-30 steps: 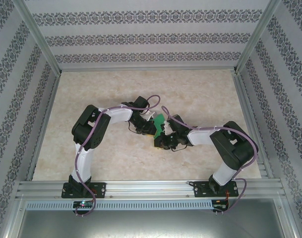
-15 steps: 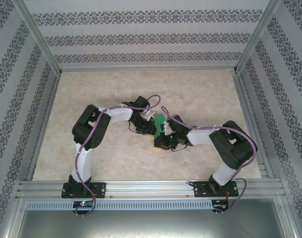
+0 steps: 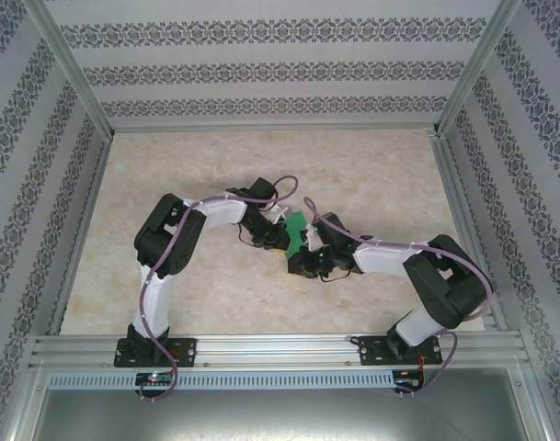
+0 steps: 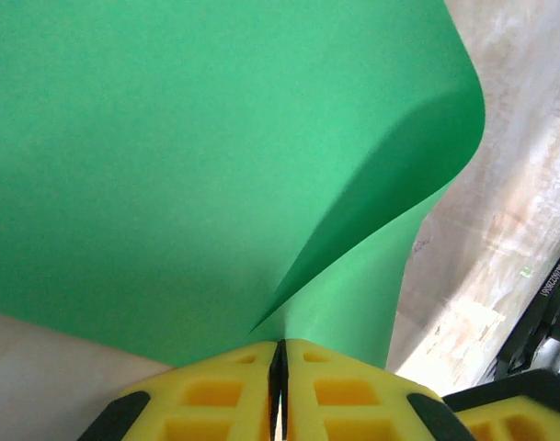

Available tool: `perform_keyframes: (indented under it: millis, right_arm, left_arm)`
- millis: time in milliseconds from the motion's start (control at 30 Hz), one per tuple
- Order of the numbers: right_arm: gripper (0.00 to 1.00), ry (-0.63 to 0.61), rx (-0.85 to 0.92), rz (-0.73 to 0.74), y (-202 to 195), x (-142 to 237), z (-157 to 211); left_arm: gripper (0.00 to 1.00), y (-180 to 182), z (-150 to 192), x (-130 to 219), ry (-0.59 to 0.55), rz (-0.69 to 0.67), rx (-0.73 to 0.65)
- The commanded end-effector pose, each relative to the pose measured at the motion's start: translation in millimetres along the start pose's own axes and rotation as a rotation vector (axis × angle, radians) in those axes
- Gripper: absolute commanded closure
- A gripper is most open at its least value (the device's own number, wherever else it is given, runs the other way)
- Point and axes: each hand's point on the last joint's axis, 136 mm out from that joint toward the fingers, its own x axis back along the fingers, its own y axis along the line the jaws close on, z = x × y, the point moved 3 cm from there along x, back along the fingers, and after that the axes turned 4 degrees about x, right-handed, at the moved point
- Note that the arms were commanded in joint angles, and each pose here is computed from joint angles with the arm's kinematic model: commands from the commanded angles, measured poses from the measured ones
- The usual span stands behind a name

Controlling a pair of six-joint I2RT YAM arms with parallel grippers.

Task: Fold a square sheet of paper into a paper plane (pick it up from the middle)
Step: Third fold the triangle at the center of the table.

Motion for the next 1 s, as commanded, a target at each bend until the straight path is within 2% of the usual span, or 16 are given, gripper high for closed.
perform_keyframes:
  millis: [0, 300, 733, 967]
  right_arm:
    - [0.87, -0.055, -0.017, -0.023, 3, 6, -18]
    - [0.88, -0.013, -0.028, 0.001, -10, -16, -30]
    - [0.89, 0.069, -0.042, 0.086, -32, -17, 12]
    - [0.89, 0.065, -0.031, 0.066, -23, -6, 23]
  left_arm:
    - [0.86, 56, 19, -25, 0.069, -0.203, 0.06]
    - [0.86, 58, 20, -25, 0.072, -0.211, 0.062]
    - [0.86, 60, 15, -26, 0.077, -0.22, 0.065]
    - [0.86, 59, 14, -25, 0.081, -0.224, 0.055]
